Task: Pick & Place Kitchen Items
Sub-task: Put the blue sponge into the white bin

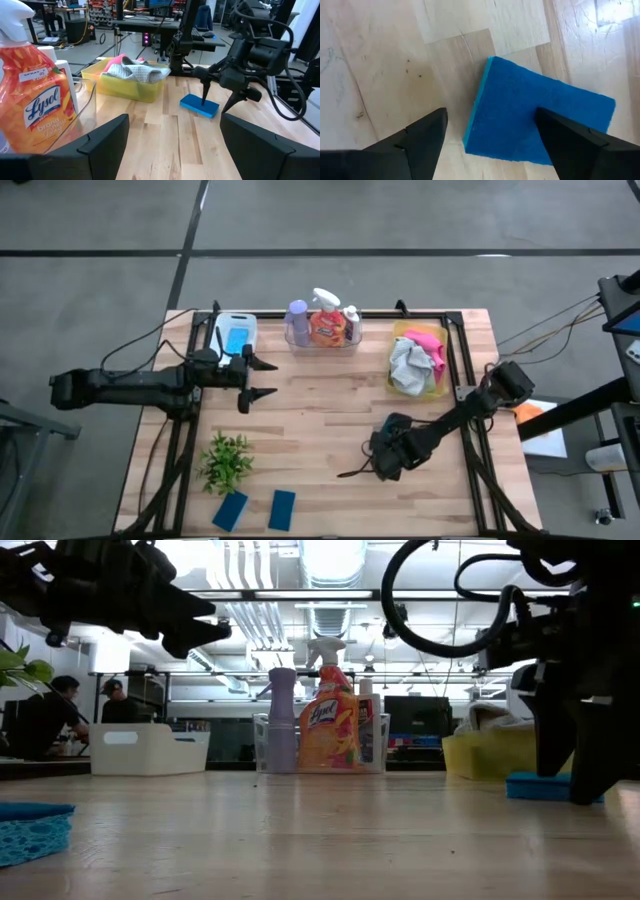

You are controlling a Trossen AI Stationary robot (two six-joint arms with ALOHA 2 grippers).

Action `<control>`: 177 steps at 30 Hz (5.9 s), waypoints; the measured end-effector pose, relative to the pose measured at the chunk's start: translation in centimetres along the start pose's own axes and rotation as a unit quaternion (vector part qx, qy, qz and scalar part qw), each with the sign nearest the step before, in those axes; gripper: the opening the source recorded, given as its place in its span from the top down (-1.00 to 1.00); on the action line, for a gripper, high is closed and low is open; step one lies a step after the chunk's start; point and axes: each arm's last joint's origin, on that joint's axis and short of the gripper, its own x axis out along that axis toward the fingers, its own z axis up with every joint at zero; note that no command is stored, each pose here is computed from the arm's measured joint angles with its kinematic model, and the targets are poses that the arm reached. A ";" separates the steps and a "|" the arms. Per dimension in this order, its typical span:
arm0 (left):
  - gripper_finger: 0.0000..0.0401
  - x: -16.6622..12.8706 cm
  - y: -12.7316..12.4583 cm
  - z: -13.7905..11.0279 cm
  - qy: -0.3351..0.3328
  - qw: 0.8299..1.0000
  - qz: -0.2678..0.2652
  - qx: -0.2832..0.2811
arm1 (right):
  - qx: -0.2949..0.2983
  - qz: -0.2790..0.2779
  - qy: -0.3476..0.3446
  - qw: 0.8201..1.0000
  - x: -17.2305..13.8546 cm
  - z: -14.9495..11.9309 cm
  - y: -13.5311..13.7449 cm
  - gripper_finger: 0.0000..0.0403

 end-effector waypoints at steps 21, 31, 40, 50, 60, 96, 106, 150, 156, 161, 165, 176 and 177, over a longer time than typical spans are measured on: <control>-0.60 0.0 0.0 -0.1 0.004 1.000 0.005 -0.001 | -0.035 0.020 -0.039 0.998 -2.0 0.8 1.3 0.90; -0.60 0.0 0.0 -0.1 0.004 1.000 0.005 0.005 | -0.108 0.109 -0.287 0.945 -6.9 4.2 2.3 0.91; -0.60 0.0 -0.6 0.1 -0.007 0.996 -0.080 0.031 | -0.174 0.114 -0.464 0.861 -9.5 8.1 1.6 0.91; -0.60 0.1 -1.9 0.2 -0.019 0.989 -0.132 0.062 | -0.158 0.159 -0.503 0.835 -8.9 12.4 -2.6 0.91; -0.60 0.8 -2.6 -0.4 0.004 0.992 -0.113 0.061 | -0.104 0.197 -0.487 0.845 -7.1 15.1 -7.4 0.91; 0.72 6.8 -2.8 -1.2 0.098 0.989 -0.098 0.054 | -0.113 0.219 -0.482 0.841 -5.9 15.7 -7.6 0.91; 0.91 6.7 -2.8 -1.3 0.097 0.989 -0.099 0.059 | -0.107 0.223 -0.512 0.823 -4.9 16.5 -6.8 0.91; 0.97 5.6 -2.0 0.2 0.022 0.997 0.070 0.033 | -0.050 0.221 -0.707 0.670 -1.5 6.5 -7.8 -0.61; 0.97 2.7 -1.9 -0.4 -0.054 0.994 0.093 -0.005 | -0.061 0.231 -0.699 0.674 -1.3 5.7 -7.2 -0.61; 0.97 0.8 -1.4 -0.8 -0.055 0.984 0.170 -0.026 | -0.065 0.236 -0.689 0.682 -0.9 5.2 -7.1 -0.61; 0.97 -0.7 -0.7 -1.3 -0.020 0.957 0.286 -0.040 | -0.066 0.242 -0.679 0.690 -0.8 5.1 -6.8 -0.61; 0.97 -3.0 2.5 -3.2 0.030 0.853 0.498 -0.152 | -0.067 0.244 -0.679 0.689 -0.8 5.1 -6.7 -0.61; 0.97 -3.1 2.9 -3.5 0.039 0.843 0.513 -0.157 | -0.067 0.244 -0.679 0.689 -0.8 5.1 -6.7 -0.61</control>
